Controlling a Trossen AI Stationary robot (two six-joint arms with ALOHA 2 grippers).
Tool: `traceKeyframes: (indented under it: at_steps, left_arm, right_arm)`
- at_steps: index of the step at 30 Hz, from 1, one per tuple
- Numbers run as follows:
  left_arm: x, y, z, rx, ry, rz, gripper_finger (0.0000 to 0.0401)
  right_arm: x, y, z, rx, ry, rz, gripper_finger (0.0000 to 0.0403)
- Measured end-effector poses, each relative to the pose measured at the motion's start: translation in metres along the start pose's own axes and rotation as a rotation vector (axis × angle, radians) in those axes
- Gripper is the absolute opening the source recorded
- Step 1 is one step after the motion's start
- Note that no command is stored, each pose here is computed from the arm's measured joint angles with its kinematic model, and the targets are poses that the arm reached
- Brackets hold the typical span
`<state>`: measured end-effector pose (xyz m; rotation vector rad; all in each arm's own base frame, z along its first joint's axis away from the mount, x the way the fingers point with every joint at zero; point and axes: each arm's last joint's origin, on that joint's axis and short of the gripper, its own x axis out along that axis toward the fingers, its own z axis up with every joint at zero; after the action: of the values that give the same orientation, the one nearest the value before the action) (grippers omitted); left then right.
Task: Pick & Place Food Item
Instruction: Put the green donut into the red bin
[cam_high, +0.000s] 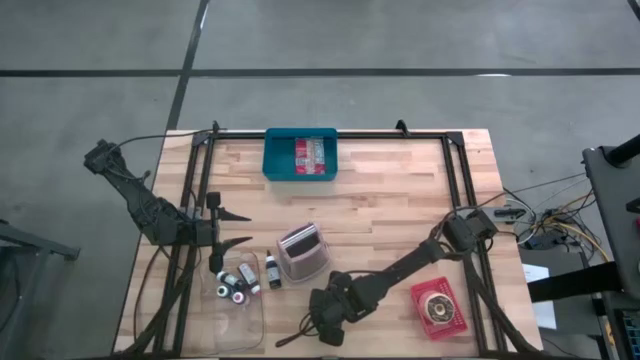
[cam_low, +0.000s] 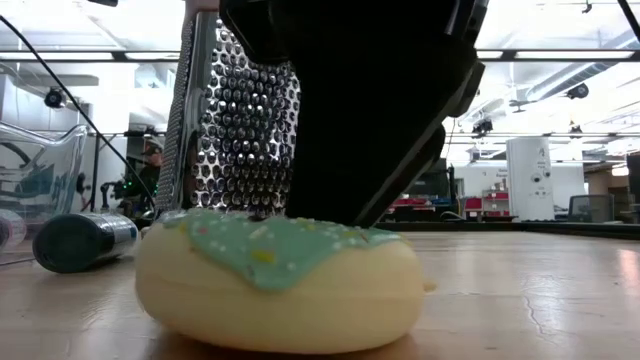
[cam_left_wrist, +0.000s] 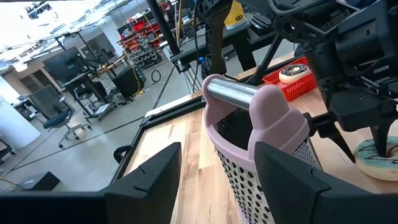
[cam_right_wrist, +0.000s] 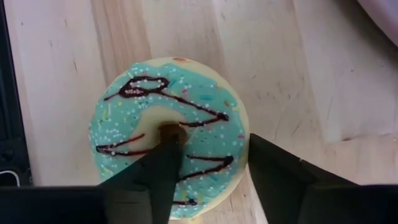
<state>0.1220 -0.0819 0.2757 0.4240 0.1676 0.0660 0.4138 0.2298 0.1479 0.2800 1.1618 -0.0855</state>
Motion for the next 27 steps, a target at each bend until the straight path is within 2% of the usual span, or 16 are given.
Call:
traceKeyframes:
  at_steps: [12,27]
  left_arm:
    - [0.0,0.0,0.0,0.007,0.0,0.0,0.0207]
    - [0.0,0.0,0.0,0.003,0.0,0.0,0.0207]
  right_arm:
    - [-0.0005,0.0023,-0.0022,0.008,0.002,0.001,0.002]
    - [-0.0008,0.0033,-0.004,0.004,0.008,-0.004,0.0012]
